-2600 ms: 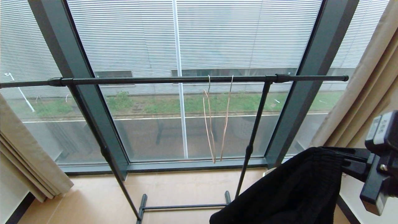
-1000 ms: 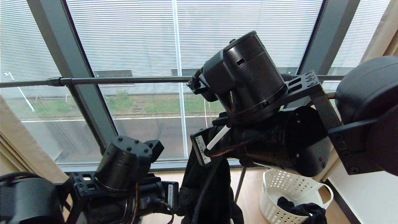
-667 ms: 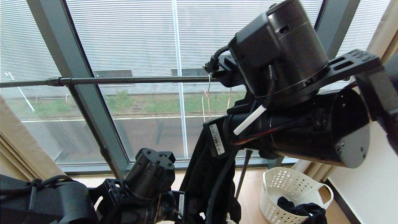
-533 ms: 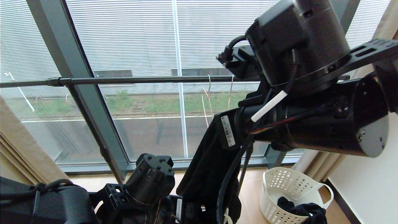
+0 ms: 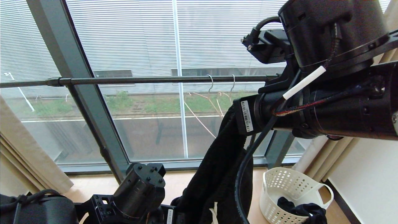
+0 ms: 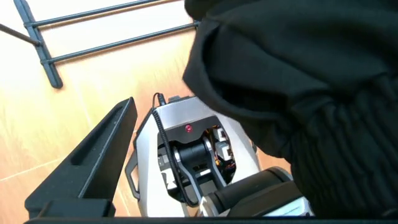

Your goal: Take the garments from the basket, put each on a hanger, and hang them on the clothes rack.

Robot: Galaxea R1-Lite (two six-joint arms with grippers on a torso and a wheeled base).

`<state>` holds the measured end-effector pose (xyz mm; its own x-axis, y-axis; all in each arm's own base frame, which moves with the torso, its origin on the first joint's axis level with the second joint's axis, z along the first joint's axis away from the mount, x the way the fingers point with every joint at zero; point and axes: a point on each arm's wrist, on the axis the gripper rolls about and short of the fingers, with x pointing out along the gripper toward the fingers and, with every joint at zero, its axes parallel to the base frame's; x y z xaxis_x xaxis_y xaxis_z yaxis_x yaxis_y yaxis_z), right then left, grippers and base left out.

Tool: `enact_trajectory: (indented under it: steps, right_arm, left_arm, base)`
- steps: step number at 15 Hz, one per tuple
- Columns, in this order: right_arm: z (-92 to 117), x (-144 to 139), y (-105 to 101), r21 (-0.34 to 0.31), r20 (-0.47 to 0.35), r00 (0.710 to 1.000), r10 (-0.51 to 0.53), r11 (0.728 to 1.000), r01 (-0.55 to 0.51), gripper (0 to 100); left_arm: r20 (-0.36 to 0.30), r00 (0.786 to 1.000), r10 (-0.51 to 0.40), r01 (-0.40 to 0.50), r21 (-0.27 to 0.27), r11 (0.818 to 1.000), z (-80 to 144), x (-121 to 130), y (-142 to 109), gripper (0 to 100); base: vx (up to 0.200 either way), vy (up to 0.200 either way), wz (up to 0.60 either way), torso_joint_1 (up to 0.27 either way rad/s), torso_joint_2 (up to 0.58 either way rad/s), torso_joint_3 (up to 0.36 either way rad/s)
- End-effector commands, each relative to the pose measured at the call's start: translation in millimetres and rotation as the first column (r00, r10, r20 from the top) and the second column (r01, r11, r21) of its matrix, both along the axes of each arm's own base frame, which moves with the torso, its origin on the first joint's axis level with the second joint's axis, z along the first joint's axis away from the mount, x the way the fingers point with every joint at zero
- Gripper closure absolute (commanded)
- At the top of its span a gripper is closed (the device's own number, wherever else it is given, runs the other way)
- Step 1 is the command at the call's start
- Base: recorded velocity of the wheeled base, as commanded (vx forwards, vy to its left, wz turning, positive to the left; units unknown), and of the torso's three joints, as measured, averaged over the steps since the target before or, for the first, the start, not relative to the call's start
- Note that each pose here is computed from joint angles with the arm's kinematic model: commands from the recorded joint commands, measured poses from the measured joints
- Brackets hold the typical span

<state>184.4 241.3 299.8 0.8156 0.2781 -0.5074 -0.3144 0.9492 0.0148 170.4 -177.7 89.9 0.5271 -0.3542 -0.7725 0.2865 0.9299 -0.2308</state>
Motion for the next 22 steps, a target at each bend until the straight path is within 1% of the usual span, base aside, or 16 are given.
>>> enact_trajectory:
  steps: [1,2,3,5,6,8,9,11,13,15,16,17,18,19,20,22]
  right_arm:
    - [4,-3,-13,0.002,0.014,0.999,-0.029,1.0,0.029,100]
    - [3,-4,-17,-0.003,0.013,0.999,-0.036,0.999,0.036,100]
    - [0,-2,-19,-0.014,0.009,0.999,-0.051,0.999,0.051,100]
    - [-5,-3,-26,-0.039,0.013,0.996,-0.083,0.996,0.084,100]
    - [-12,-5,-30,-0.063,0.001,0.996,-0.093,0.994,0.093,100]
    - [-18,-6,-37,-0.077,-0.013,0.994,-0.109,0.991,0.107,100]
    - [-25,-7,-41,-0.096,-0.027,0.992,-0.12,0.988,0.117,100]
    - [-33,-4,-47,-0.117,-0.047,0.989,-0.142,0.984,0.136,100]
    - [-43,-2,-48,-0.125,-0.067,0.985,-0.16,0.981,0.151,100]
    - [-49,2,-47,-0.105,-0.058,0.985,-0.165,0.982,0.158,100]
    - [-50,6,-47,-0.087,-0.041,0.985,-0.169,0.983,0.165,100]
    - [-54,7,-47,-0.096,-0.048,0.987,-0.151,0.985,0.146,100]
    - [-55,7,-47,-0.099,-0.058,0.989,-0.134,0.987,0.128,100]
    - [-56,7,-47,-0.097,-0.063,0.99,-0.128,0.988,0.121,100]
    - [-60,7,-48,-0.076,-0.064,0.991,-0.115,0.991,0.11,100]
    - [-71,12,-51,-0.047,-0.051,0.993,-0.108,0.993,0.106,100]
  left_arm:
    - [0.011,1.0,-0.005,0.005,0.004,1.0,2,-5,1,0]
    - [0.024,1.0,-0.001,0.001,0.008,1.0,3,-6,1,100]
    - [0.038,0.999,-0.003,0.003,0.008,1.0,6,-9,0,100]
    - [0.079,0.997,0.001,0.0,-0.017,1.0,17,-10,1,100]
    - [0.11,0.994,-0.005,0.008,-0.032,0.999,26,-11,4,100]
    - [0.156,0.988,-0.005,0.013,-0.046,0.999,37,-11,12,100]
    - [0.2,0.98,0.002,0.01,-0.059,0.998,48,-8,17,100]
    - [0.264,0.964,0.005,0.008,-0.049,0.999,62,0,24,100]
    - [0.298,0.955,-0.003,0.011,-0.025,1.0,77,8,27,100]
    - [0.293,0.956,-0.005,0.008,-0.011,1.0,89,11,26,100]
    - [0.275,0.961,-0.013,0.01,0.015,1.0,97,13,26,100]
    - [0.259,0.966,-0.029,0.017,0.05,0.999,108,16,27,100]
    - [0.254,0.966,-0.035,0.02,0.063,0.998,115,18,26,100]
    - [0.25,0.967,-0.042,0.025,0.072,0.997,118,20,25,100]
    - [0.248,0.966,-0.071,0.047,0.102,0.994,125,20,25,100]
    - [0.246,0.964,-0.1,0.07,0.129,0.989,127,19,25,100]
  base:
    - [0.0,0.0,0.0,0.0,0.0,0.0]
    - [0.0,0.0,0.0,0.0,0.0,0.0]
    - [0.0,0.0,0.0,0.0,0.0,0.0]
    - [0.0,0.0,0.0,0.0,0.0,0.0]
    - [0.0,0.0,0.0,0.0,0.0,0.0]
    - [0.0,0.0,0.0,0.0,0.0,0.0]
    - [0.0,0.0,0.0,0.0,0.0,0.0]
    - [0.0,0.0,0.0,0.0,0.0,0.0]
    - [0.0,0.0,0.0,0.0,0.0,0.0]
    - [0.0,0.0,0.0,0.0,0.0,0.0]
    - [0.0,0.0,0.0,0.0,0.0,0.0]
    - [0.0,0.0,0.0,0.0,0.0,0.0]
    - [0.0,0.0,0.0,0.0,0.0,0.0]
    - [0.0,0.0,0.0,0.0,0.0,0.0]
    - [0.0,0.0,0.0,0.0,0.0,0.0]
    - [0.0,0.0,0.0,0.0,0.0,0.0]
